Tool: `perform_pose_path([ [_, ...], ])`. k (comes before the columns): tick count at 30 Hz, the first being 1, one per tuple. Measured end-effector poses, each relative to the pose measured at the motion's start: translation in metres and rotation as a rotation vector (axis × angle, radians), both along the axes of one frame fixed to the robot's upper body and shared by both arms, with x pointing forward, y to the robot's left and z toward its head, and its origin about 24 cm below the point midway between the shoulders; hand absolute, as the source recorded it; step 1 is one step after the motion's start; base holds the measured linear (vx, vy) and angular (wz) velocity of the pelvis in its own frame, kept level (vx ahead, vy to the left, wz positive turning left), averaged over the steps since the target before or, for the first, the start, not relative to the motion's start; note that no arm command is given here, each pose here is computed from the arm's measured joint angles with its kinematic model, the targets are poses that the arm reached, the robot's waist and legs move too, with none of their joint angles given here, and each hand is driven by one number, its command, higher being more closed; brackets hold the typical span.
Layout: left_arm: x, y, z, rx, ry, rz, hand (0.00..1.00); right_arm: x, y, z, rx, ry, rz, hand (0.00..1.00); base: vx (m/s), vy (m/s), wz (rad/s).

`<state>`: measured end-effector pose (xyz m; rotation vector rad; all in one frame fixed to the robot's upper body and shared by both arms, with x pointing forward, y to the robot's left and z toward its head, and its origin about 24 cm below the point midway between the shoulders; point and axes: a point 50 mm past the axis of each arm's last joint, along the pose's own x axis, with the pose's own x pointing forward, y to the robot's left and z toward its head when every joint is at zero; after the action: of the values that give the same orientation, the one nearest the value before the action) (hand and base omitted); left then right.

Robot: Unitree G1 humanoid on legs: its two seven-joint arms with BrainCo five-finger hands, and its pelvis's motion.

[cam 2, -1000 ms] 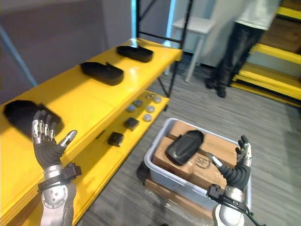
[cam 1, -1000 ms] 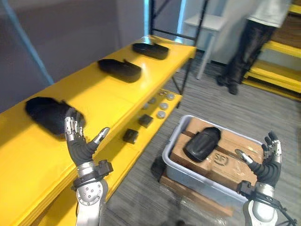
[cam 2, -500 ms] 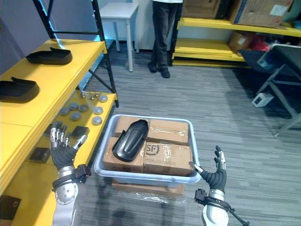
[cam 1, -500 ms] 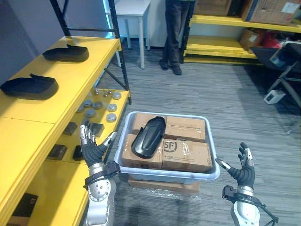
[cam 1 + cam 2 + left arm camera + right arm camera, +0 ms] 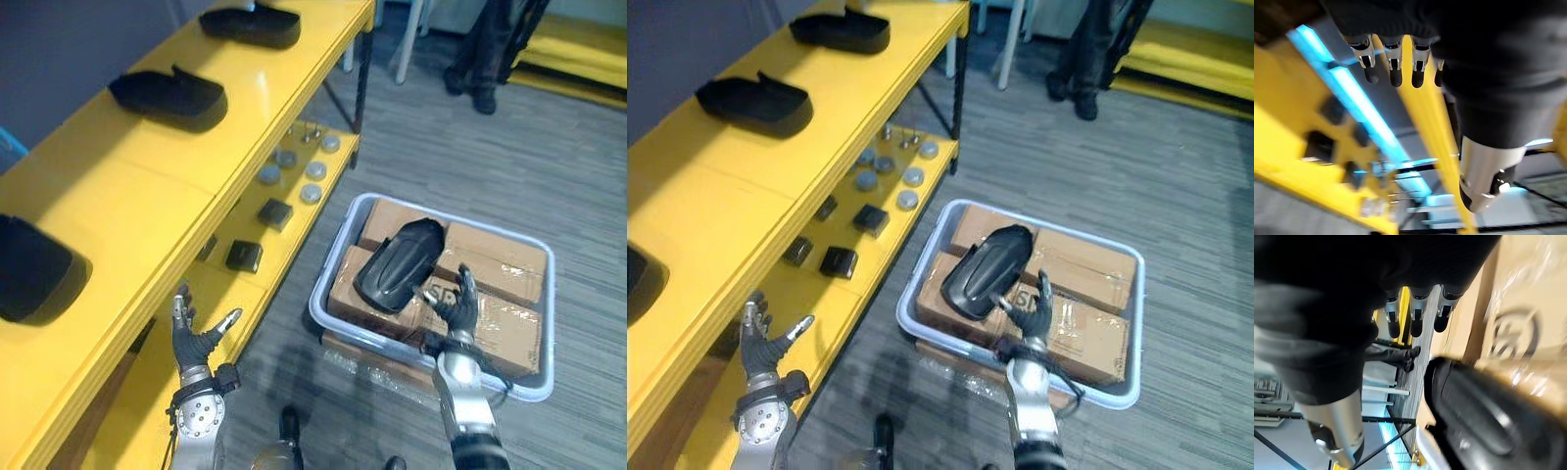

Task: Walk over and take plastic housings, then place them on the shelf

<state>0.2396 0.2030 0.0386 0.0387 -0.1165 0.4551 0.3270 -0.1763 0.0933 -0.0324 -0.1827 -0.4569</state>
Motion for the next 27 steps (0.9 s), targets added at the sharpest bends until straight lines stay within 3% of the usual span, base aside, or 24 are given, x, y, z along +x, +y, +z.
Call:
perform_pose_path([
  [12, 0.026, -0.023, -0.054, -0.068, 0.262, -0.237, 0.0, 0.064, -0.009, 0.066, -0.112, 0.044, -0.104, 0.0, 0.0, -0.004, -0.08],
  [27, 0.034, -0.025, -0.074, -0.087, 0.382, -0.23, 0.0, 0.082, -0.036, 0.091, -0.167, 0.128, -0.21, 0.0, 0.01, 0.009, 0.01],
])
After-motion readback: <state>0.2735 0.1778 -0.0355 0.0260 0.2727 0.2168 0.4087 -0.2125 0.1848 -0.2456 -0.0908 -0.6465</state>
